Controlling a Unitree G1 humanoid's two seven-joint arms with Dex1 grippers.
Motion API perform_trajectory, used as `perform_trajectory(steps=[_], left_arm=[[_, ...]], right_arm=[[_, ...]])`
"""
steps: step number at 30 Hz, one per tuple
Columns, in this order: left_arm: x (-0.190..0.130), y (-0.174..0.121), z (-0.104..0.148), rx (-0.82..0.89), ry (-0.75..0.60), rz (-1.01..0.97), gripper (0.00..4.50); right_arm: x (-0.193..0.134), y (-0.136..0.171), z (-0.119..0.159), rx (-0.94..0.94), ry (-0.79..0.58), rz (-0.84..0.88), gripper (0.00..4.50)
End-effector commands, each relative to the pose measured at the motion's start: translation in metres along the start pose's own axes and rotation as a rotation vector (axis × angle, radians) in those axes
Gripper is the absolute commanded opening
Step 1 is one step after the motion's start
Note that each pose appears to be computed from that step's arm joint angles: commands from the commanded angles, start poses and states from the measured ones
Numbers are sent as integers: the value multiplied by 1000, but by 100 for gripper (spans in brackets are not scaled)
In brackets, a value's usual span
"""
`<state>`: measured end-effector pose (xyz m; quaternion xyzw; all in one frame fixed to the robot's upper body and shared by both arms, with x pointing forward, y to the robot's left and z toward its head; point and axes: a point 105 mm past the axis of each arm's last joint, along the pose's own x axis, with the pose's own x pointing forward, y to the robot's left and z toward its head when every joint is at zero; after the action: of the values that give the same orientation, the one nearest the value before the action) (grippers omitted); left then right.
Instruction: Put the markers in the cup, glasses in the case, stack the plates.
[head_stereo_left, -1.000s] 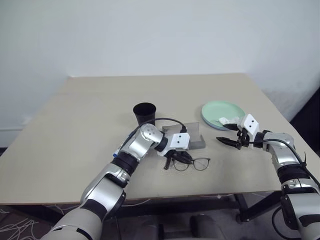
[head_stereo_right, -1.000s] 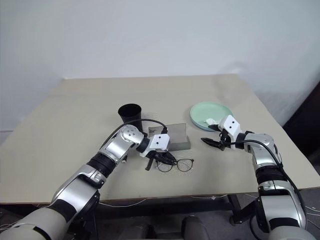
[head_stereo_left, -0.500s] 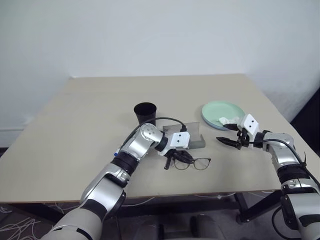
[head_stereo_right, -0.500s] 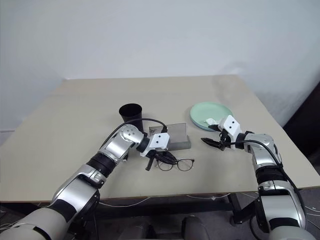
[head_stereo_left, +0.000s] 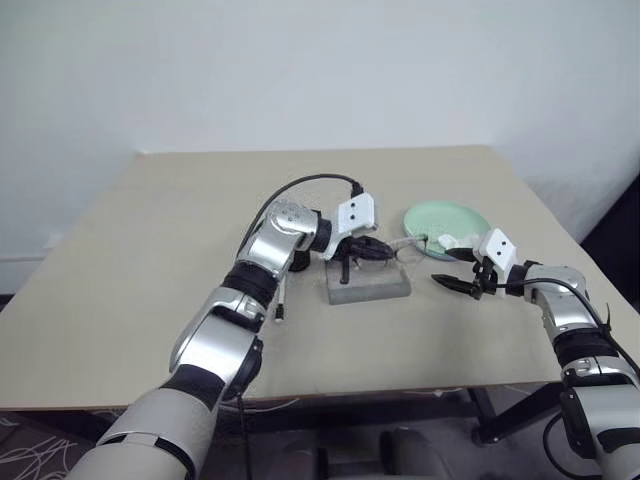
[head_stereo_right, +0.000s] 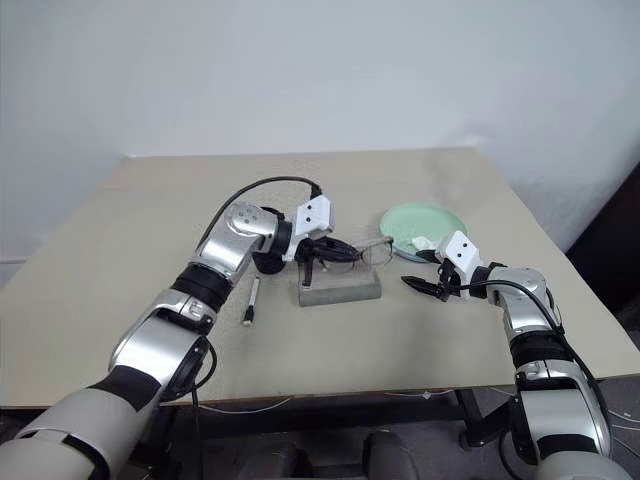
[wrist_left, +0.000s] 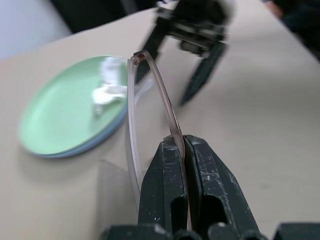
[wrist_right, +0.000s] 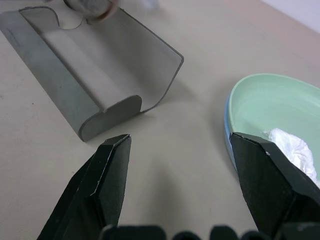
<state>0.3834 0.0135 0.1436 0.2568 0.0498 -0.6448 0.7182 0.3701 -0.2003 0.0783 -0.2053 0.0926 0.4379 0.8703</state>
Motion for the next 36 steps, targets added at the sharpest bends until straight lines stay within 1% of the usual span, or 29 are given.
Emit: perform_trajectory(steps=[1,5,12,25,36], left_arm=[[-5,16,4,65,28,75,2],[-2,13,-15,75,99,69,2],[8,-2,-40,22,149,27,2],[17,-22,-62,-67,188,-49,2],[10,-41,-67,-192,172,-203,2]], right_arm=[[2,-8,17,-43,-47,-19,341],[2,-7,18,-44,-51,-19,341],[0,-8,17,-44,-49,-24,341],[0,-7,17,-43,-50,-25,341],[1,-7,16,-55,-42,-22,341]])
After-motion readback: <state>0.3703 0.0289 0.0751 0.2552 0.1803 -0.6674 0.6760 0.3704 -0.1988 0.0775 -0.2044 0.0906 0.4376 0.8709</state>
